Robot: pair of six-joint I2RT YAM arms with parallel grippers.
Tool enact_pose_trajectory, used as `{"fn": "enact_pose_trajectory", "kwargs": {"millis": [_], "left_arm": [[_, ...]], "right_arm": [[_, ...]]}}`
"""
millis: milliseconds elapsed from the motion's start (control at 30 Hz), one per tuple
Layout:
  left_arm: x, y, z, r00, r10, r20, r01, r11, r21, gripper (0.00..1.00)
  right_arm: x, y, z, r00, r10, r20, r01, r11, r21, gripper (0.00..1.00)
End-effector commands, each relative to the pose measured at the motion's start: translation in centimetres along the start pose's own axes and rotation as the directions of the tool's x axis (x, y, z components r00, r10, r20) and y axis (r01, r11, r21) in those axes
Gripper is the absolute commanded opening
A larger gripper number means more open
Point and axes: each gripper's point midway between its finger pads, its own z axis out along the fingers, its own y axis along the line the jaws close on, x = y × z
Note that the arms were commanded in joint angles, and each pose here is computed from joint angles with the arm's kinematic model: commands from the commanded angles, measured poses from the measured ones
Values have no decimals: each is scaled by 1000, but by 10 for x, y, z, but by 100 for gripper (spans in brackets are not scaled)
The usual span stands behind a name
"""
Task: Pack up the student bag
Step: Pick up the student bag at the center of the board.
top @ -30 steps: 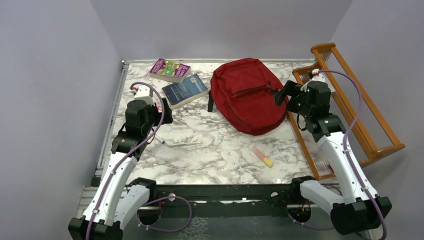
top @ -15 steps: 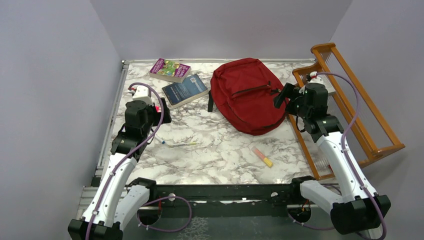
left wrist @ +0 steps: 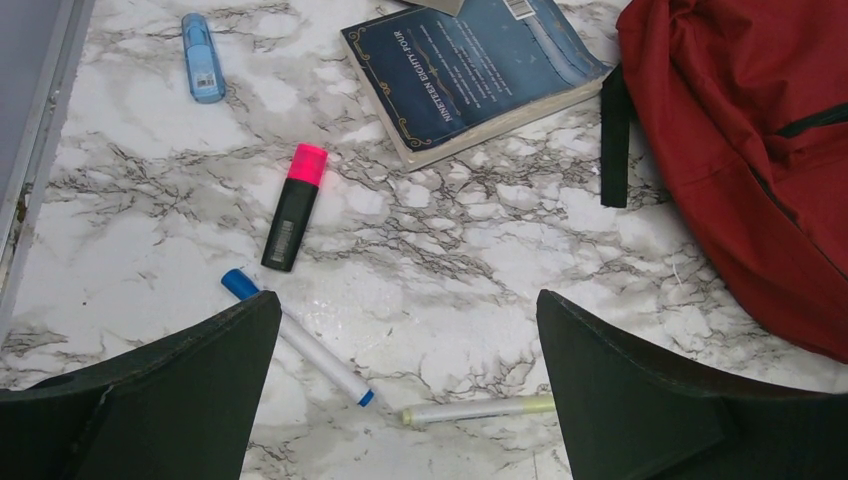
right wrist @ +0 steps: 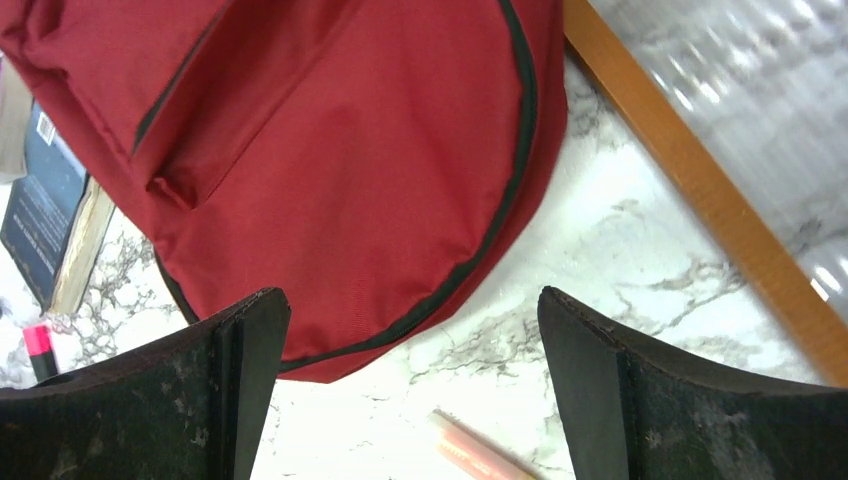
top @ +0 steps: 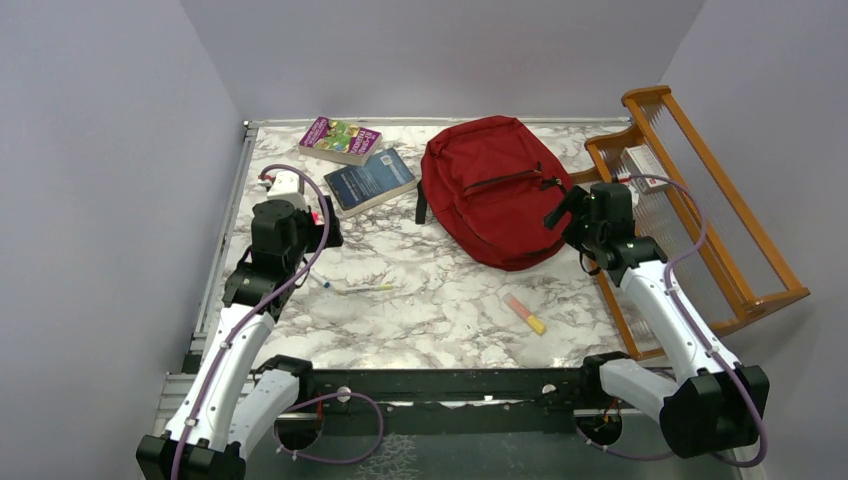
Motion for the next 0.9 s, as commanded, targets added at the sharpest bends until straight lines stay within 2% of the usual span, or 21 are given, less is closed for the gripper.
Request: {"fn": "enact_pose_trajectory", "kwargs": {"millis": [0, 233, 400, 700, 867], "left_arm": [[-3, -1, 0, 1000, 10, 5, -10, 1000, 3, 99], [-4, -4, -2, 1000, 12, 7, -12, 1000, 18, 99], [-2, -7, 0, 1000, 13, -2, -13, 999, 33, 99], [2, -11, 4, 1000, 21, -22, -20, 998, 53, 99], [4, -12, 5, 999, 23, -31, -21, 998, 57, 99]], "right_arm": [[14, -16, 9, 988, 156, 0, -155, 984, 90, 100], [48, -31, 32, 959, 277, -62, -263, 949, 175, 96], [63, -28, 48, 933, 353, -70, -341, 929, 141, 91], [64, -11, 76, 906, 416, -76, -412, 909, 59, 88], [72, -17, 88, 902, 424, -79, -417, 904, 93, 84]]}}
